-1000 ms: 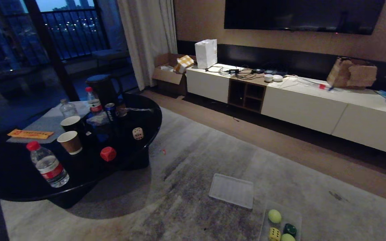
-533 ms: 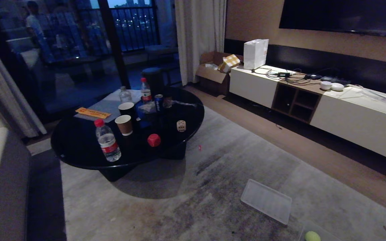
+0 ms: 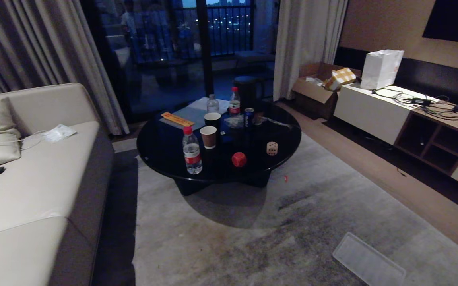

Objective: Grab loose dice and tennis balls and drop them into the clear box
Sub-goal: Pick up toys out of the box

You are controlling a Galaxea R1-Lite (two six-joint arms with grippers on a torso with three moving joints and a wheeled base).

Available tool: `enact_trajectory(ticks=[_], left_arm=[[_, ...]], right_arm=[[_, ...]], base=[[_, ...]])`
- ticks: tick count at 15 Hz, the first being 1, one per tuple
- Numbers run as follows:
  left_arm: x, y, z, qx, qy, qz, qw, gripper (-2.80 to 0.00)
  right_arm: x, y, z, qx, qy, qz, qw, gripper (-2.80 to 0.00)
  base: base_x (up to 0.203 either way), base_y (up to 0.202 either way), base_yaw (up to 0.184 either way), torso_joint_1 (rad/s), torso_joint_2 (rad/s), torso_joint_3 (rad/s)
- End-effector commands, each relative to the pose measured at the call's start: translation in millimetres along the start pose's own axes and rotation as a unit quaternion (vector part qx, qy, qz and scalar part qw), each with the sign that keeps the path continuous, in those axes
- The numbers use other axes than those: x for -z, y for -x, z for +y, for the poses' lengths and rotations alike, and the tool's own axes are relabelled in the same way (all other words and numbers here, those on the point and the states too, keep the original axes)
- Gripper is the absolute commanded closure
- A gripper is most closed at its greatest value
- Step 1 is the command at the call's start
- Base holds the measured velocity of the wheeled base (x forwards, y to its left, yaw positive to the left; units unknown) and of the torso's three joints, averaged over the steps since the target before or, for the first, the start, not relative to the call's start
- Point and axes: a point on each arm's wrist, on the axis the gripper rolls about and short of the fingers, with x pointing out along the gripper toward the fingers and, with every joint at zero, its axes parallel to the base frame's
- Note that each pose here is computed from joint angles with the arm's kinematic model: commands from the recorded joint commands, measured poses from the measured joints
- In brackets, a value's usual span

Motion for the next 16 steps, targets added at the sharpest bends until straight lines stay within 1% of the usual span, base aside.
enact_trajectory(ticks=[1, 7, 12, 16], left_arm=[[-0.1, 0.0, 0.0, 0.0, 0.0, 0.0, 1.0, 0.0], [-0.1, 0.0, 0.0, 0.0, 0.0, 0.0, 1.0, 0.0], [-0.3, -0.1, 0.0, 0.0, 0.004, -0.001, 1.0, 0.0], [-0.3, -0.1, 0.0, 0.0, 0.004, -0.001, 1.0, 0.0]], right_arm=[[0.1, -0.1, 0.0, -0.001, 0.0, 0.001, 1.0, 0.0], [0.1, -0.1, 0.1, -0.001, 0.0, 0.001, 1.0, 0.0], [0.1, -0.1, 0.0, -0.002, 0.0, 0.001, 1.0, 0.0], [0.1, -0.1, 0.0, 0.0, 0.0, 0.001, 1.0, 0.0]], base=[[0.0, -0.006, 0.165, 0.002, 0.0, 0.007], [-0.001, -0.007, 0.153, 0.002, 0.0, 0.004], [0.0, 0.0, 0.012, 0.001, 0.0, 0.0], [0.166, 0.001, 0.002, 0.005, 0.0, 0.001]])
